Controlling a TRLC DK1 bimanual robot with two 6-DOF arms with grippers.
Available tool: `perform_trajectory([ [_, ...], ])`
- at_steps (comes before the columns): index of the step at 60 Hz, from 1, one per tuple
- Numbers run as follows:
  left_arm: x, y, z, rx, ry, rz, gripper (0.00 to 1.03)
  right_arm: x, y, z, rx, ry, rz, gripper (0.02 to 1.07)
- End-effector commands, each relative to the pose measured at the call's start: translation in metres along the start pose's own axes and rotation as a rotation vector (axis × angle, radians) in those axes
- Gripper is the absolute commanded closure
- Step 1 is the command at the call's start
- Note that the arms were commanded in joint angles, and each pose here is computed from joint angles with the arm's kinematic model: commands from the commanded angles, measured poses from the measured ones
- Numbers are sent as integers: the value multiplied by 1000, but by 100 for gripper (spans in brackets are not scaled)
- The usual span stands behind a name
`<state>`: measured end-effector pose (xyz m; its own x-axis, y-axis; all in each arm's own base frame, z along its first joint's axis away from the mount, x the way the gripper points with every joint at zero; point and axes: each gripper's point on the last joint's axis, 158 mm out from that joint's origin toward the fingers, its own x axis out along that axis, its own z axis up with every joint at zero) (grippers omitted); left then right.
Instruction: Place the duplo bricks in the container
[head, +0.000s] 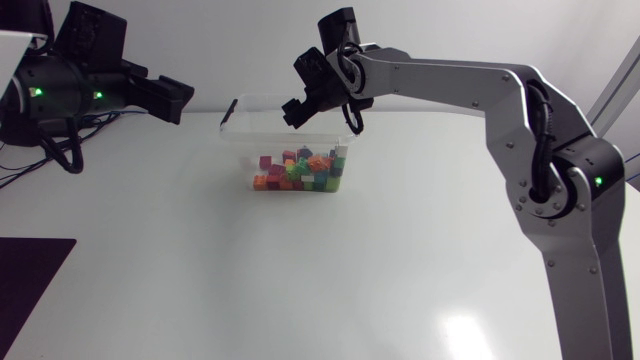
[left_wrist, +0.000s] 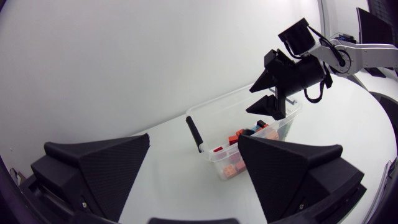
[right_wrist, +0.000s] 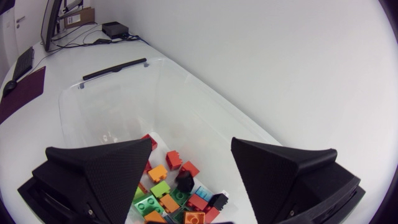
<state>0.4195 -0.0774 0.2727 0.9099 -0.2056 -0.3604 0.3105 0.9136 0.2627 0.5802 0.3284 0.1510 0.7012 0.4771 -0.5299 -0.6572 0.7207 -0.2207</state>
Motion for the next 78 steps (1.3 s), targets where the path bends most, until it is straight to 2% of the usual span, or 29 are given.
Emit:
perform_trajectory([
  [1,-12,2,-7,0,-11,16,5,-21,-16,-1,21,-5,-53,7],
  [23,-36,9,-43,20,-26,71,5,-141,-93,-25,74,-77,-252,7],
  [49,-75,9,-70,-18,-100,135,5,-281,-140,-108,137,-115,-512,7],
  [61,-82,8,-84,-41,-115,152,5,-324,-140,-147,150,-113,-603,7],
  [78,-88,2,-100,-84,-138,159,5,-360,-117,-189,154,-132,-670,7],
])
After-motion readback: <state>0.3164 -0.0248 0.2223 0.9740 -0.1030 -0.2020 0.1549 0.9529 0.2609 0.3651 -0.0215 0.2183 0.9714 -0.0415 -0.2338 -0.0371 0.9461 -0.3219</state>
